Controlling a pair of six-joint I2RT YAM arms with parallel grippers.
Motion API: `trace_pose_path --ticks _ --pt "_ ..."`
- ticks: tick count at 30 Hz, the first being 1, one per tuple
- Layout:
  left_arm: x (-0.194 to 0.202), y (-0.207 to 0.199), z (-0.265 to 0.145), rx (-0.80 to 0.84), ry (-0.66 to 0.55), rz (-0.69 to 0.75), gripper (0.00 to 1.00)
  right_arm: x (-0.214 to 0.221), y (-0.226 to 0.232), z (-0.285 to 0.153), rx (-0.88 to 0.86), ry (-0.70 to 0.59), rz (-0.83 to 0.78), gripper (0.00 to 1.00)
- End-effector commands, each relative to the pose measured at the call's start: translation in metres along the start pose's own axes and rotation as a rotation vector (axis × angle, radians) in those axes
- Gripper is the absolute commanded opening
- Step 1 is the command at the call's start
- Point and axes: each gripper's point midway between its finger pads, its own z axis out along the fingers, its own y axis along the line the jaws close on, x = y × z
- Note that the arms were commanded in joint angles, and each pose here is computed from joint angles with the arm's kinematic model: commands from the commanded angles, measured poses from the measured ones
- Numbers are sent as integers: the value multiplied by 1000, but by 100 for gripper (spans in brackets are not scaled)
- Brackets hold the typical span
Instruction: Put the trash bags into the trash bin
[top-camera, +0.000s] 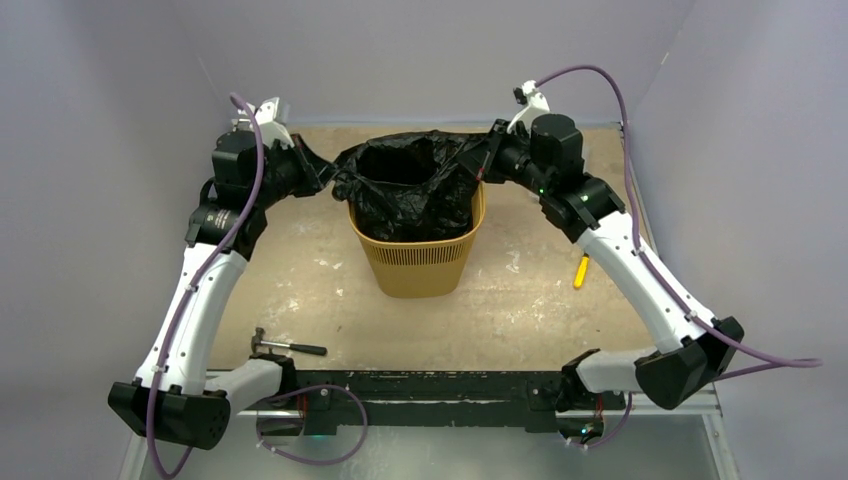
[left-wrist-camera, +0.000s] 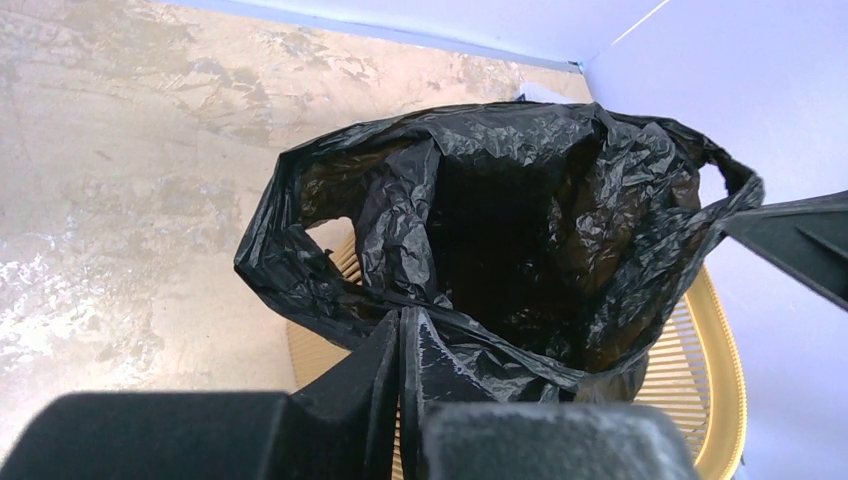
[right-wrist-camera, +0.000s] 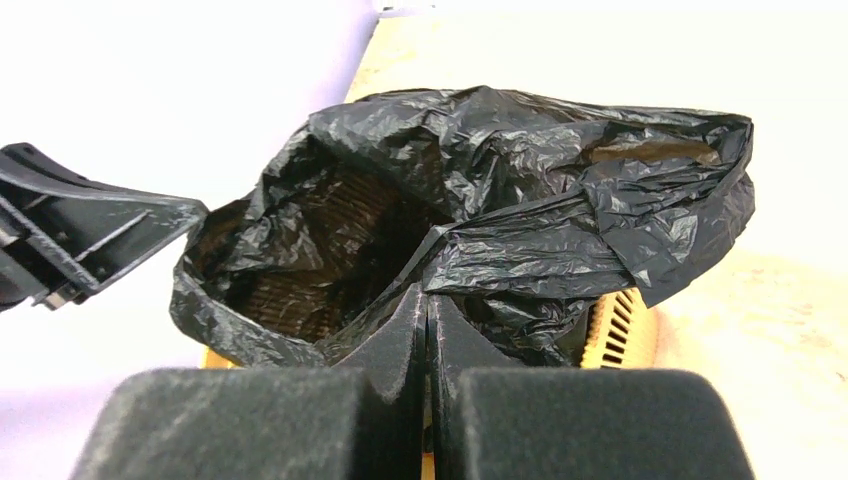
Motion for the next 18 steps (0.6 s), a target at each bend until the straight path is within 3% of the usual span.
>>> trace_pose_path --ticks 1,12,18 --pt "-8 -14 -7 67 -33 12 0 -18 21 -18 -73 -69 -5 0" --pt "-3 -37 -33 170 -66 -28 0 21 16 -63 -139 -6 -80 0" --pt "9 -42 -45 215 -85 -87 0 58 2 -79 -144 88 -112 0"
